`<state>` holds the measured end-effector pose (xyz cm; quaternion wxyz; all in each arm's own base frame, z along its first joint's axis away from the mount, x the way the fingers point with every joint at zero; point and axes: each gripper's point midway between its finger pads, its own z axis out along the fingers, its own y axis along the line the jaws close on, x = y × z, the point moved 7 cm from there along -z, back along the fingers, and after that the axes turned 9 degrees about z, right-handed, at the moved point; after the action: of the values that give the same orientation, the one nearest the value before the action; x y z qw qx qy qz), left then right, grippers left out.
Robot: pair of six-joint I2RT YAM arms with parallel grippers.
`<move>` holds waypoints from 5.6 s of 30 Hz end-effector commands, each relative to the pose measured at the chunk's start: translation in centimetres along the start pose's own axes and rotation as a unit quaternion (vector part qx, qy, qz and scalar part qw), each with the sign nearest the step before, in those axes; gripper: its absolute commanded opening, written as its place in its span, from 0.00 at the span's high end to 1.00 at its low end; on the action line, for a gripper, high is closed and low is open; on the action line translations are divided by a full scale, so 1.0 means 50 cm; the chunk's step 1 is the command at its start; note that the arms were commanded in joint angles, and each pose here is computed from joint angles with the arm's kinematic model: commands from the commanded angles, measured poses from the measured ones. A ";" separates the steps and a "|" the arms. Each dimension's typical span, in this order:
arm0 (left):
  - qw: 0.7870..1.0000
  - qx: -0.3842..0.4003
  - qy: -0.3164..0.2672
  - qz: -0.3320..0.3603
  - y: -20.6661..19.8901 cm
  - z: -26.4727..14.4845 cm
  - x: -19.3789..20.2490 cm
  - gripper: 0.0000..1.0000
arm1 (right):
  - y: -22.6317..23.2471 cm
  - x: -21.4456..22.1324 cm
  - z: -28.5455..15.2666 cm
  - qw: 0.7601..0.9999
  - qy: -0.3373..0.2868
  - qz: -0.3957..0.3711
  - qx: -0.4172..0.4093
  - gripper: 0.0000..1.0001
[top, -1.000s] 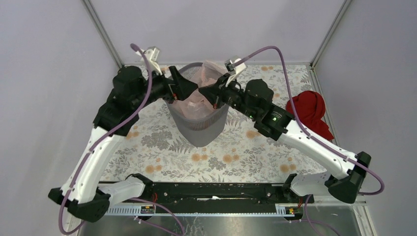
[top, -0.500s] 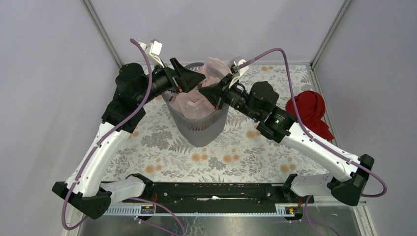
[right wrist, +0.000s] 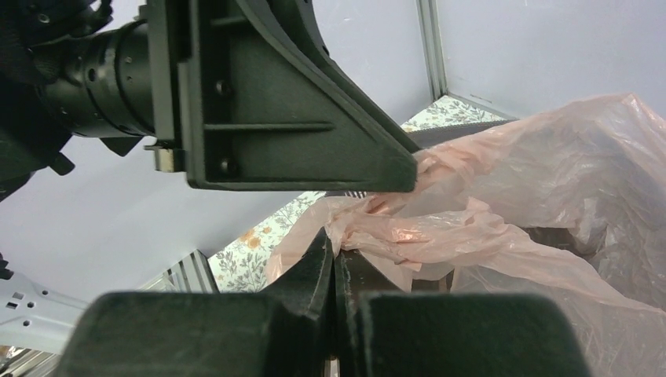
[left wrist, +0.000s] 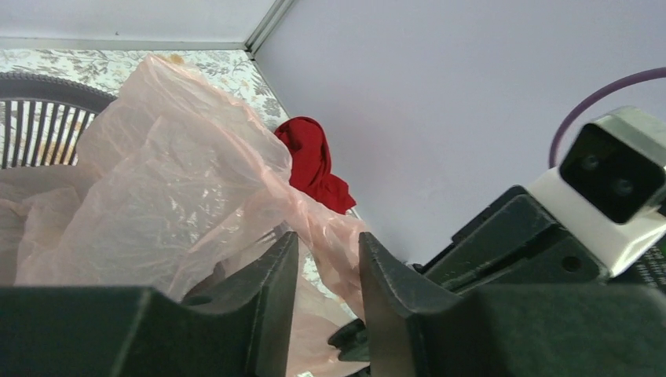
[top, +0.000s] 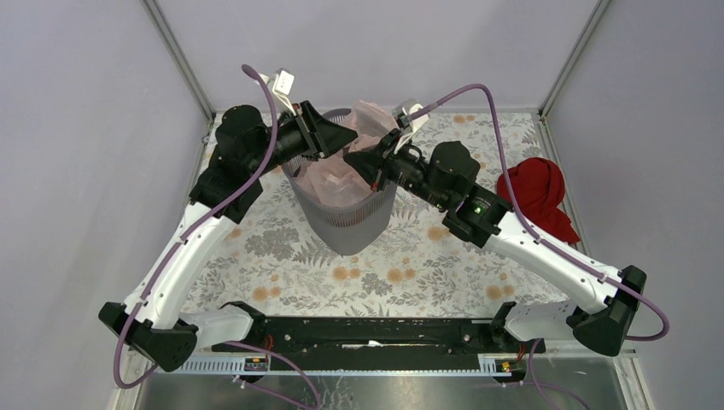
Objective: Put the trash bags into the trash bin
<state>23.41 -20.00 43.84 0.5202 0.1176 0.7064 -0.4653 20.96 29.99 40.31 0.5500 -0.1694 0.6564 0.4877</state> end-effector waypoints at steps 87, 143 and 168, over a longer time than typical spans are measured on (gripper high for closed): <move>0.958 -0.260 -0.120 -0.008 0.151 -0.067 -0.087 1.00 | -0.091 -0.007 -0.183 0.987 0.004 -0.004 0.164 1.00; 0.969 -0.213 -0.104 -0.074 0.204 -0.253 0.065 0.11 | -0.162 0.029 -0.207 0.917 -0.026 0.332 0.221 0.02; 0.961 -0.270 -0.059 -0.032 0.211 -0.290 0.117 1.00 | -0.159 0.129 -0.249 0.914 0.038 0.358 0.188 0.90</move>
<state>20.30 -5.26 34.36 0.5525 -0.0980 0.7642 -0.3179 19.24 18.19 31.00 0.3351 0.2293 0.7587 0.5094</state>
